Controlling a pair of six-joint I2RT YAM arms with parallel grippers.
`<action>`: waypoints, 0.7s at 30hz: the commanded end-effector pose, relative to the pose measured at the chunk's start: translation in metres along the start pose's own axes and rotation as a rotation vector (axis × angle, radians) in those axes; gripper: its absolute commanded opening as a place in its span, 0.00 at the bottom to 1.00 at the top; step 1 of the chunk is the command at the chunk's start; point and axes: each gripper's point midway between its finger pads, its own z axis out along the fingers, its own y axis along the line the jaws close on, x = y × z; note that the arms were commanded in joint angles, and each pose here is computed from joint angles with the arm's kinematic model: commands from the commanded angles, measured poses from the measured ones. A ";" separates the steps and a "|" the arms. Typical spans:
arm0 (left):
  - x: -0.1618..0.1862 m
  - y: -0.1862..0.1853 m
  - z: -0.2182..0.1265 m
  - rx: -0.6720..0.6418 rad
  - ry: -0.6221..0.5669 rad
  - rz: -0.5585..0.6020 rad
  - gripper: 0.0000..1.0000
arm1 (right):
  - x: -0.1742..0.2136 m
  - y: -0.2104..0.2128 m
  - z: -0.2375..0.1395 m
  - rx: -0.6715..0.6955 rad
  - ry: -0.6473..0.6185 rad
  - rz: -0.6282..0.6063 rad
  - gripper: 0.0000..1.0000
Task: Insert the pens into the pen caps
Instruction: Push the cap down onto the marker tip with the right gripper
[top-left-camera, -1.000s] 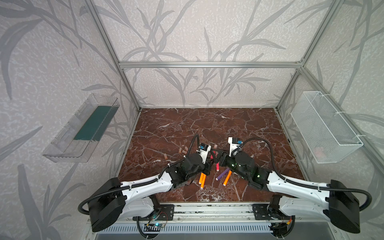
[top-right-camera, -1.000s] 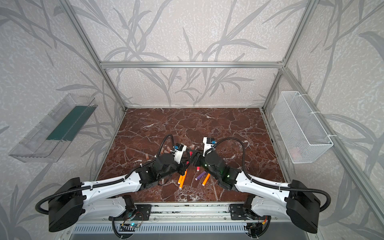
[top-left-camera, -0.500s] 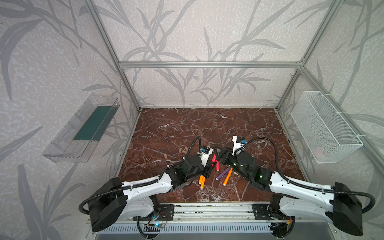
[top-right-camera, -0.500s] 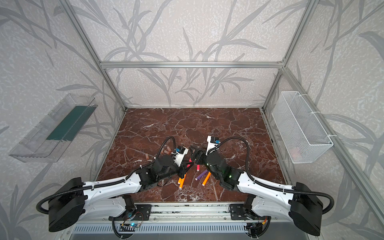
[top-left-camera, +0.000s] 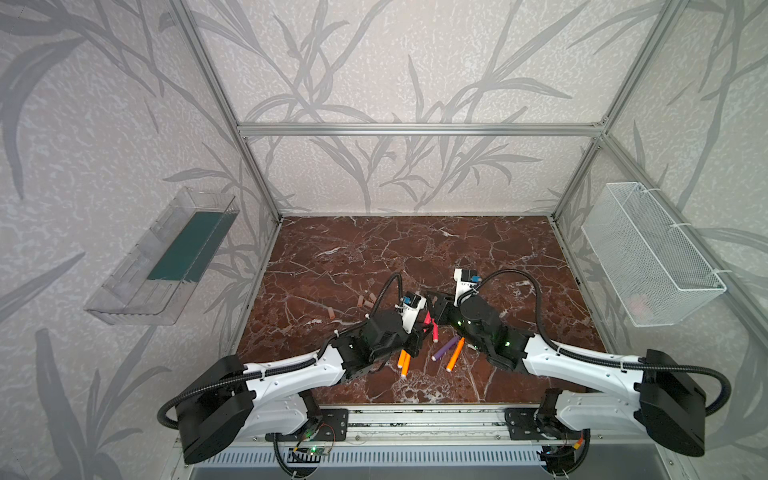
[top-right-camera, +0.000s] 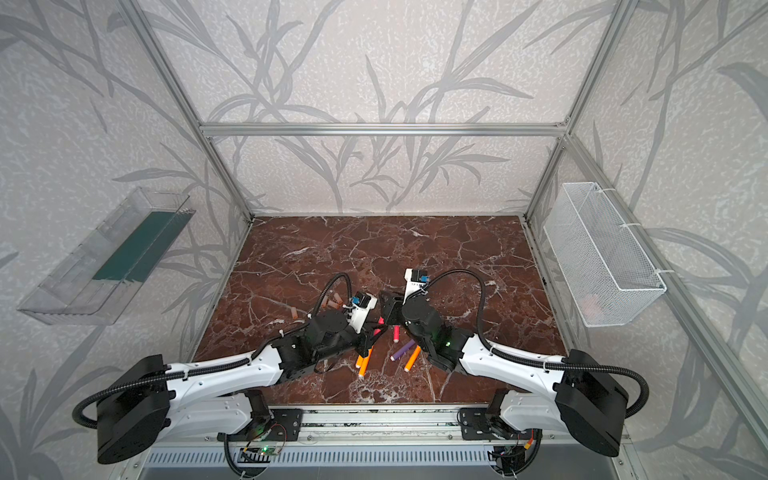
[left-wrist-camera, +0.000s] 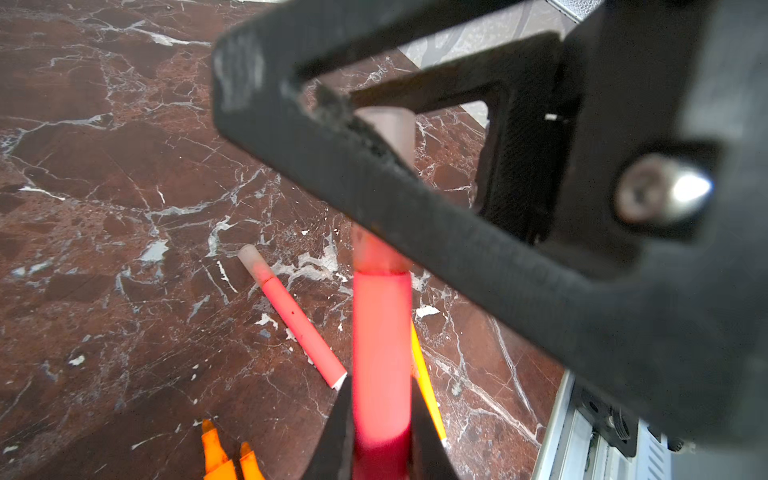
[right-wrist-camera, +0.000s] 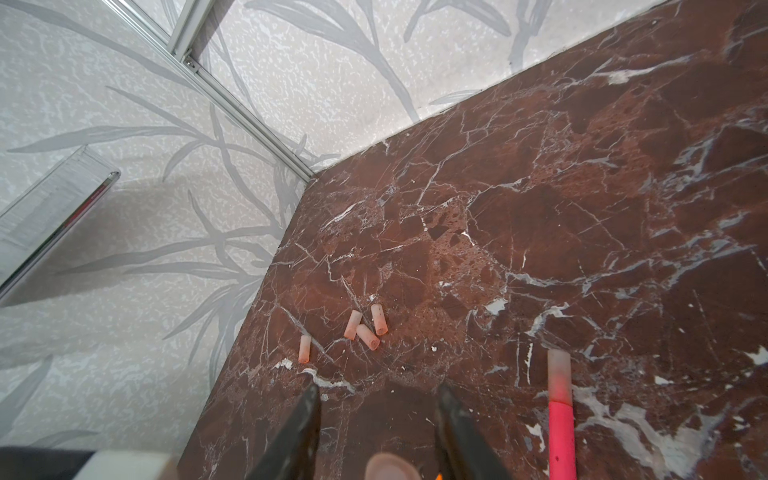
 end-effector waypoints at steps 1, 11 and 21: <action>-0.004 -0.006 -0.002 0.031 -0.018 0.016 0.00 | -0.011 0.012 0.004 -0.029 -0.021 -0.007 0.39; -0.016 0.004 -0.005 -0.039 -0.058 0.019 0.00 | 0.000 0.012 0.001 -0.035 0.056 -0.040 0.00; -0.086 0.012 -0.025 -0.066 -0.173 0.010 0.00 | 0.041 0.029 -0.008 -0.254 0.093 -0.077 0.00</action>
